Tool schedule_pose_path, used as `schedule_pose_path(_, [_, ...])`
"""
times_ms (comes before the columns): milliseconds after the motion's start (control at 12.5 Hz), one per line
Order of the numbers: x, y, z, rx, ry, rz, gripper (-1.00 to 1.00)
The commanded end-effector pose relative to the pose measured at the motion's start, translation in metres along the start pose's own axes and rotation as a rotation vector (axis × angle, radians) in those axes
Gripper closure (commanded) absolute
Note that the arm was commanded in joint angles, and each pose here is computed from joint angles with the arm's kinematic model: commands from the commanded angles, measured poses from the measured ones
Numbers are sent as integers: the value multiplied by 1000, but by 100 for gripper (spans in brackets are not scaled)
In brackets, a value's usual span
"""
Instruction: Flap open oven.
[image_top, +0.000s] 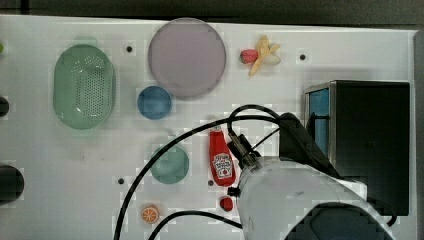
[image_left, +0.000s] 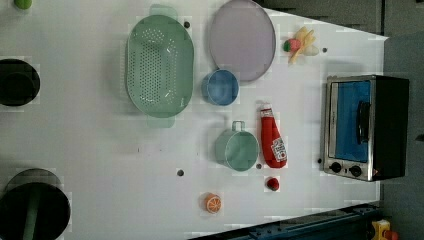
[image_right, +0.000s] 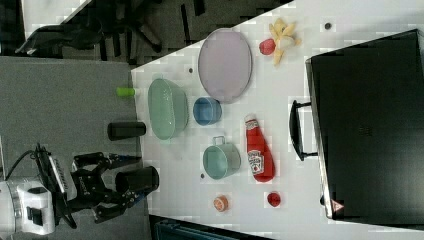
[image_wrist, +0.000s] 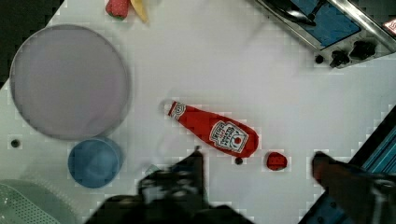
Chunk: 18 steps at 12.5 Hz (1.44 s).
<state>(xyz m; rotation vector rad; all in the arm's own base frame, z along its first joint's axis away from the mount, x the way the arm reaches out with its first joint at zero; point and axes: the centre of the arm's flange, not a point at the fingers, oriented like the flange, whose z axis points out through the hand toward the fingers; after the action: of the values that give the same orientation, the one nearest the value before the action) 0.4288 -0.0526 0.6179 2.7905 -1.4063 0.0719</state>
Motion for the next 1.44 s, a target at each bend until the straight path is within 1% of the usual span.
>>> schedule_pose_path(80, [6, -8, 31, -52, -40, -27, 9])
schedule_pose_path(240, [8, -6, 32, -54, -42, -24, 55])
schedule_pose_path(320, [11, -4, 33, -53, -42, -21, 65])
schedule_pose_path(480, [22, 3, 38, -45, -42, -63, 65])
schedule_pose_path(560, [29, 9, 44, -41, -48, -122, 65])
schedule_pose_path(800, [58, 32, 65, -14, -45, -376, 65])
schedule_pose_path(960, [84, 49, 81, 10, -29, -537, 65])
schedule_pose_path(1200, [125, 73, 114, 17, -17, -739, 65])
schedule_pose_path(1440, [162, 89, 156, -2, 1, -833, 65])
